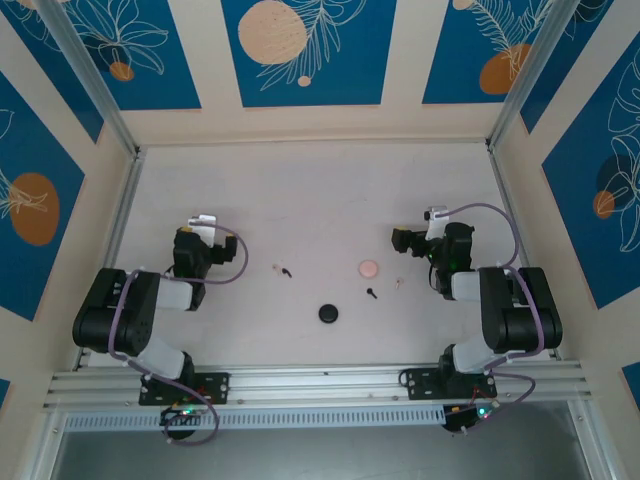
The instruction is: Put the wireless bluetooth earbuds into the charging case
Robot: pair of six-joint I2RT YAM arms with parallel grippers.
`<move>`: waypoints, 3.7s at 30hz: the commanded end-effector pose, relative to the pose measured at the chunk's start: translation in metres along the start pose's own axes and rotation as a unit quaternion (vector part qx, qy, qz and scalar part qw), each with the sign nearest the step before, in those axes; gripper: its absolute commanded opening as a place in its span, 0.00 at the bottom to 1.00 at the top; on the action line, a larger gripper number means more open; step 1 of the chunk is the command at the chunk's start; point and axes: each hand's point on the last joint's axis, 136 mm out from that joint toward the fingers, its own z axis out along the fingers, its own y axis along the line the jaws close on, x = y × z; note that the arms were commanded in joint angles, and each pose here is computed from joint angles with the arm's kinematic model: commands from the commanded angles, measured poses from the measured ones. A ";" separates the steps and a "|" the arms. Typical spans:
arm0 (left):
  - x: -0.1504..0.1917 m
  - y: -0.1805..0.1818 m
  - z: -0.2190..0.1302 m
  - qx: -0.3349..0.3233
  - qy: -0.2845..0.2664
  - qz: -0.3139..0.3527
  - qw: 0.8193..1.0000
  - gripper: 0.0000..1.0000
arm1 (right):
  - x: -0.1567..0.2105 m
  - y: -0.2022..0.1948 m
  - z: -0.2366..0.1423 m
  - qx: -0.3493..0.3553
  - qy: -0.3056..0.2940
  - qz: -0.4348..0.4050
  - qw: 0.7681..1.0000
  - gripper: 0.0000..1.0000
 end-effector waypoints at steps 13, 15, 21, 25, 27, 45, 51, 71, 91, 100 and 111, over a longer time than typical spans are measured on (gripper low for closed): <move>-0.013 0.009 0.004 -0.015 -0.022 -0.017 1.000 1.00 | -0.017 -0.005 0.003 0.009 -0.025 -0.019 0.999 0.99; -0.013 0.009 0.004 -0.015 -0.022 -0.017 1.000 1.00 | -0.017 -0.005 0.003 0.009 -0.025 -0.019 0.999 0.99; -0.013 0.008 0.004 -0.014 -0.023 -0.017 1.000 1.00 | -0.017 -0.005 0.003 0.009 -0.025 -0.019 0.999 0.99; -0.014 0.009 0.004 -0.015 -0.023 -0.017 0.999 1.00 | -0.017 -0.005 0.003 0.009 -0.025 -0.019 0.999 0.99; -0.013 0.009 0.003 -0.015 -0.022 -0.017 1.000 1.00 | -0.017 -0.005 0.003 0.009 -0.025 -0.019 0.999 0.99; -0.013 0.008 0.004 -0.011 -0.020 -0.017 1.000 1.00 | -0.018 -0.014 0.003 0.031 -0.024 -0.005 0.999 0.99; -0.012 0.008 0.006 -0.005 -0.017 -0.023 1.000 1.00 | -0.018 -0.013 0.004 0.035 -0.023 -0.012 0.999 0.99; -0.028 0.005 0.001 0.008 -0.012 -0.010 1.000 0.92 | -0.025 -0.013 0.001 0.042 -0.025 -0.009 0.999 0.99; -0.084 -0.098 -0.072 0.167 0.203 -0.004 0.965 0.75 | -0.050 0.074 -0.117 0.063 0.330 0.162 0.928 0.98; -0.042 -0.123 -0.080 0.195 0.298 -0.066 0.932 0.71 | 0.002 0.123 -0.115 0.060 0.452 0.191 0.869 0.74; -0.028 -0.120 -0.077 0.181 0.320 -0.059 0.928 0.71 | 0.047 0.143 -0.065 0.087 0.531 0.159 0.828 0.68</move>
